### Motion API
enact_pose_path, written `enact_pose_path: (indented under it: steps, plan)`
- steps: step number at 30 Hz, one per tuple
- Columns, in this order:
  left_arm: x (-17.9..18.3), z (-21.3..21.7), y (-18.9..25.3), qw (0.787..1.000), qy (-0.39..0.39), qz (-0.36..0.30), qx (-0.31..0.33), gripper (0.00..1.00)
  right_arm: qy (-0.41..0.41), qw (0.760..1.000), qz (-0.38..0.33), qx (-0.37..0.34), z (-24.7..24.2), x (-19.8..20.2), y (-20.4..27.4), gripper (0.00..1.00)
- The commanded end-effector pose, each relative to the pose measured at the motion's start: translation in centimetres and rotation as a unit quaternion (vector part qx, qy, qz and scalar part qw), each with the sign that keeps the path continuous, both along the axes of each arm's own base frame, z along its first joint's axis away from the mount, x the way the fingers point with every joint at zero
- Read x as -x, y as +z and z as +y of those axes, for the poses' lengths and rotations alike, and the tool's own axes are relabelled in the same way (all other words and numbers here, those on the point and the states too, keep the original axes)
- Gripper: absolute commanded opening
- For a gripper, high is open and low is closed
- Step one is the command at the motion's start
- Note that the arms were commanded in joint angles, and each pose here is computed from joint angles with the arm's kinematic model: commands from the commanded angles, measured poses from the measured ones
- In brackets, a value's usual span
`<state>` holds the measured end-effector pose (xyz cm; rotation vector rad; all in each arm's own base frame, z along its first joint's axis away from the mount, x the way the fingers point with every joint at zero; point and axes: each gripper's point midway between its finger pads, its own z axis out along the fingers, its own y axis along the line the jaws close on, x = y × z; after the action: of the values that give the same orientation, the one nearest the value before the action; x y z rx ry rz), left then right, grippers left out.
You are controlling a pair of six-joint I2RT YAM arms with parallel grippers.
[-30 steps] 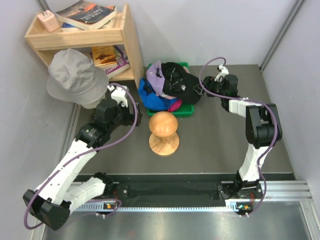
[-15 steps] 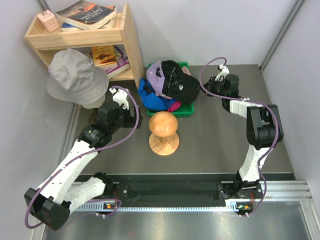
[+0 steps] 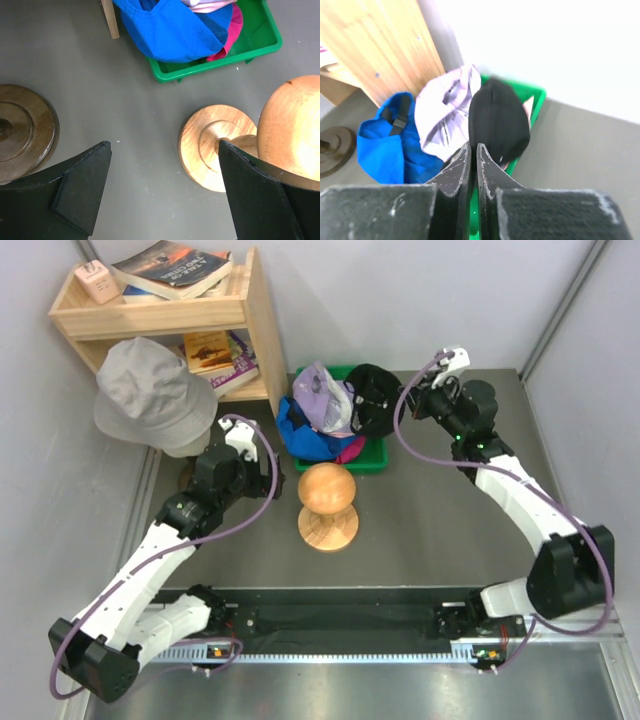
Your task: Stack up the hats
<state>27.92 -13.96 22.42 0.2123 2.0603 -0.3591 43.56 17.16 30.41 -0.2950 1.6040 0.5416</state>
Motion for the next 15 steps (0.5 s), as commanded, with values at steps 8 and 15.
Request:
enact_pose_path:
  steps: [8,15]
  plan:
    - [-0.1,-0.1,2.0,0.999,-0.002,-0.04,0.019,0.93,-0.011,0.982,-0.11,0.153,2.4,8.6,6.2,0.0]
    - [-0.1,-0.1,2.2,0.999,-0.001,-0.043,0.021,0.93,0.019,0.968,-0.148,0.201,4.8,14.6,7.7,0.0]
